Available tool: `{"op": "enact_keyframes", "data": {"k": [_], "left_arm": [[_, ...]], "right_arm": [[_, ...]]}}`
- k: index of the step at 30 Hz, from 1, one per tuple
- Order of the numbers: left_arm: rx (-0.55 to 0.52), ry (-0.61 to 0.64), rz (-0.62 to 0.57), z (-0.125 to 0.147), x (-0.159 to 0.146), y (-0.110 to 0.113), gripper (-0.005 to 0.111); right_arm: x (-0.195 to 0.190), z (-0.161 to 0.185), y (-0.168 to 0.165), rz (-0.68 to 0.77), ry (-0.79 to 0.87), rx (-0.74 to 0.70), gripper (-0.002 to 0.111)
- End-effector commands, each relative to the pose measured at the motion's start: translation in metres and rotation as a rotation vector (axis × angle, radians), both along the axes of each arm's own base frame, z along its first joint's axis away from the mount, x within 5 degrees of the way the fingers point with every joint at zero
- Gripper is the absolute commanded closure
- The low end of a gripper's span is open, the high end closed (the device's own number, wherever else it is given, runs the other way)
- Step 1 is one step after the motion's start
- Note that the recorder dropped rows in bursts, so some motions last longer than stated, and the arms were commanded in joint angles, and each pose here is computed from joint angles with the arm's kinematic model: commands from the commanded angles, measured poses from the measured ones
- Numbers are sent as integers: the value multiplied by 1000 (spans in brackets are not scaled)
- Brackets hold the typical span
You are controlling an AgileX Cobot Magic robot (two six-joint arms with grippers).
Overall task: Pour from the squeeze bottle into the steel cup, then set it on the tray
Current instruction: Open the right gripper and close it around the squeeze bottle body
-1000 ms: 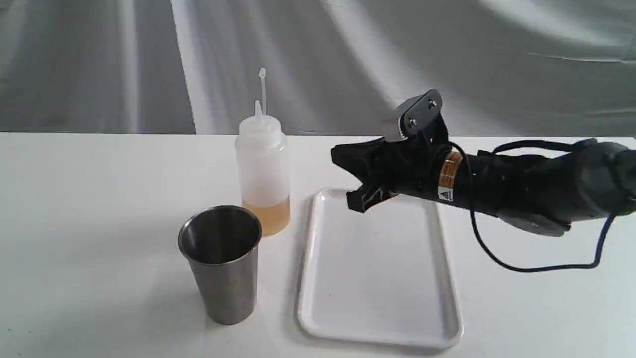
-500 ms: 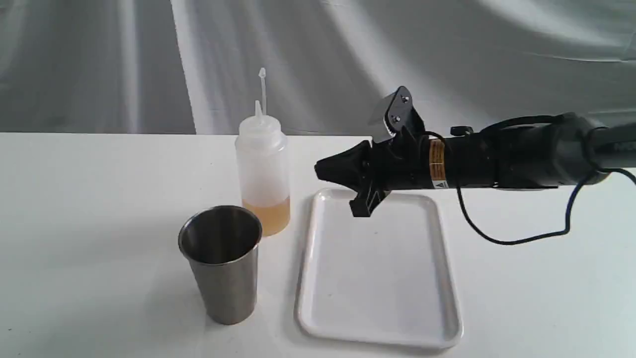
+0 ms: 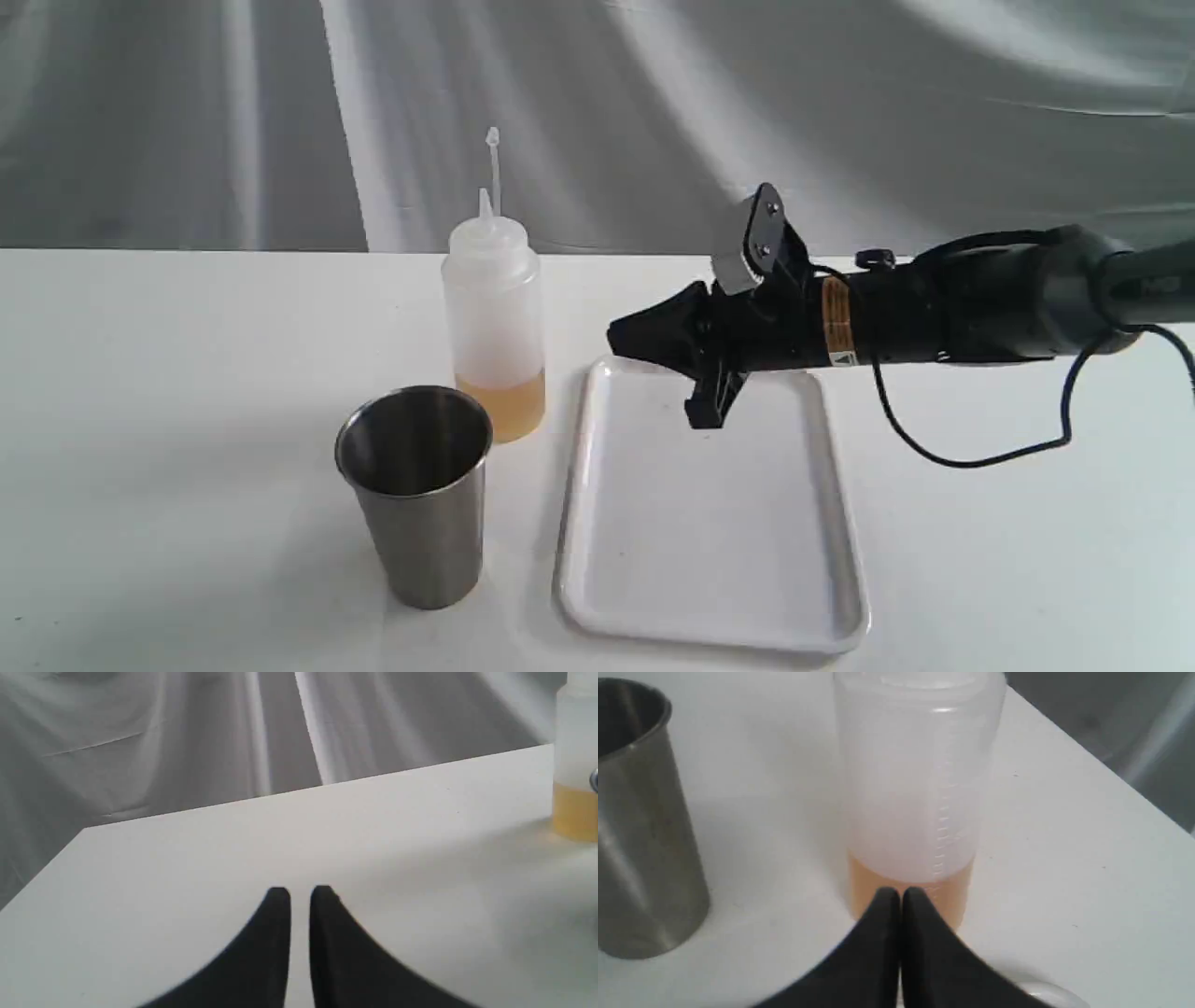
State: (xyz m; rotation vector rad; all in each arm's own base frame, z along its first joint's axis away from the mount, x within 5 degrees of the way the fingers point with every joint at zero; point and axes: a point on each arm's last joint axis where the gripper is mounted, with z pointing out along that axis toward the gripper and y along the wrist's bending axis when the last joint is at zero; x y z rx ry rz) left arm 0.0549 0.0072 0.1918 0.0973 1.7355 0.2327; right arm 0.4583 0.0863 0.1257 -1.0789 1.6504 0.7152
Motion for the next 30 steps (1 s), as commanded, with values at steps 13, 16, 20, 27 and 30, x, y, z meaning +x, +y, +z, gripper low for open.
{"op": "enact_keyframes", "data": {"k": [13,16,20,27,30], "left_arm": [[-7,-11,1,0,0,0,98],[-7,-11,1,0,0,0,98],[-7,-11,1,0,0,0,98],[-5,-11,1,0,0,0,98],[-5,-11,1,0,0,0,98]], "right_arm": [[18,11,-6,-52,-41,99,74],[20,13,-8,-81,-43,125,28],[21,14,-10,-95,-45,141,3],[16,14,-2,-31,-39,143,3],[15,14,4,-22,-34,144,3]]}}
